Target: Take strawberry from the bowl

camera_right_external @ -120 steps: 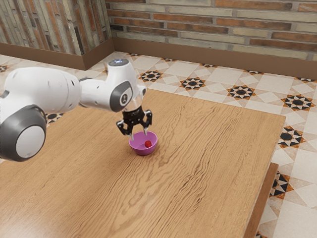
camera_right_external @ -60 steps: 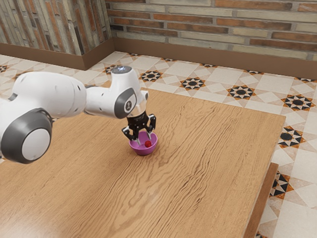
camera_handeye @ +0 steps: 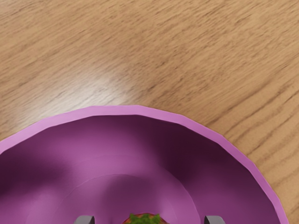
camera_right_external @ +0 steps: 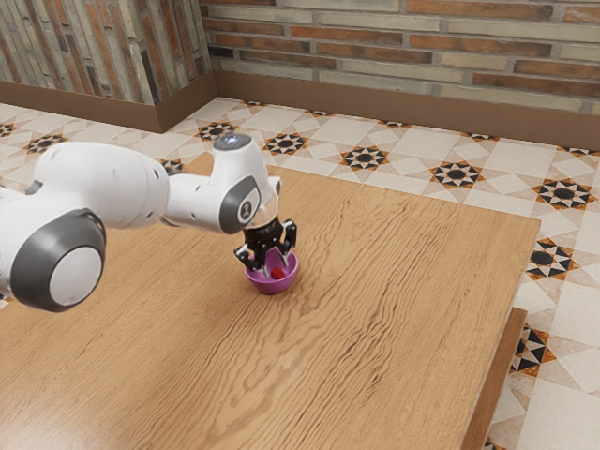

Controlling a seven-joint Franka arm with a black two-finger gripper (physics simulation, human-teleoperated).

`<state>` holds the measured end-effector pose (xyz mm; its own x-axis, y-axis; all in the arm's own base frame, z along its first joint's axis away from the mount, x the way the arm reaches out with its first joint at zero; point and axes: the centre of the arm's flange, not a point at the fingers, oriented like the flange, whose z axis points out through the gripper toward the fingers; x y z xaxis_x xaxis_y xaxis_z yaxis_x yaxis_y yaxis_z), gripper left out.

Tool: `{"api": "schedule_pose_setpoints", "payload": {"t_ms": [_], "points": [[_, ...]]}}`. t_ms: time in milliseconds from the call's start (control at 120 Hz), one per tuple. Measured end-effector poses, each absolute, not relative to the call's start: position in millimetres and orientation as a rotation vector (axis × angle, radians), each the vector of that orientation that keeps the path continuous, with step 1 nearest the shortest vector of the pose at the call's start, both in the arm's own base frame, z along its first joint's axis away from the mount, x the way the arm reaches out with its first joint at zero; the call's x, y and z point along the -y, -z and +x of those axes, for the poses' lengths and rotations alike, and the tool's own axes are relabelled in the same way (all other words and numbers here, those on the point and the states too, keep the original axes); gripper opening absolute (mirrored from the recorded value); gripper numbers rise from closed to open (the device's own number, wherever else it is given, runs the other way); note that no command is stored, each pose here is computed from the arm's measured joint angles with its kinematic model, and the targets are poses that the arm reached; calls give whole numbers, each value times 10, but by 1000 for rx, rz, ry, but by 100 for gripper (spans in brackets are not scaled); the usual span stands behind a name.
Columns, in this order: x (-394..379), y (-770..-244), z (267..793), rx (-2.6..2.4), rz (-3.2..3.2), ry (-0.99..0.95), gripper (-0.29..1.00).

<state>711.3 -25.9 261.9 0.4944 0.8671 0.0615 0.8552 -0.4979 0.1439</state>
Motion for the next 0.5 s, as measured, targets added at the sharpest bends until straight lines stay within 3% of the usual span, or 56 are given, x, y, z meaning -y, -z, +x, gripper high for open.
{"api": "schedule_pose_setpoints", "payload": {"t_ms": [233,500], "points": [[256,-2515,7109,-1539,2631,-186,26],[256,-2517,7109,-1549,2625,-185,12]]}}
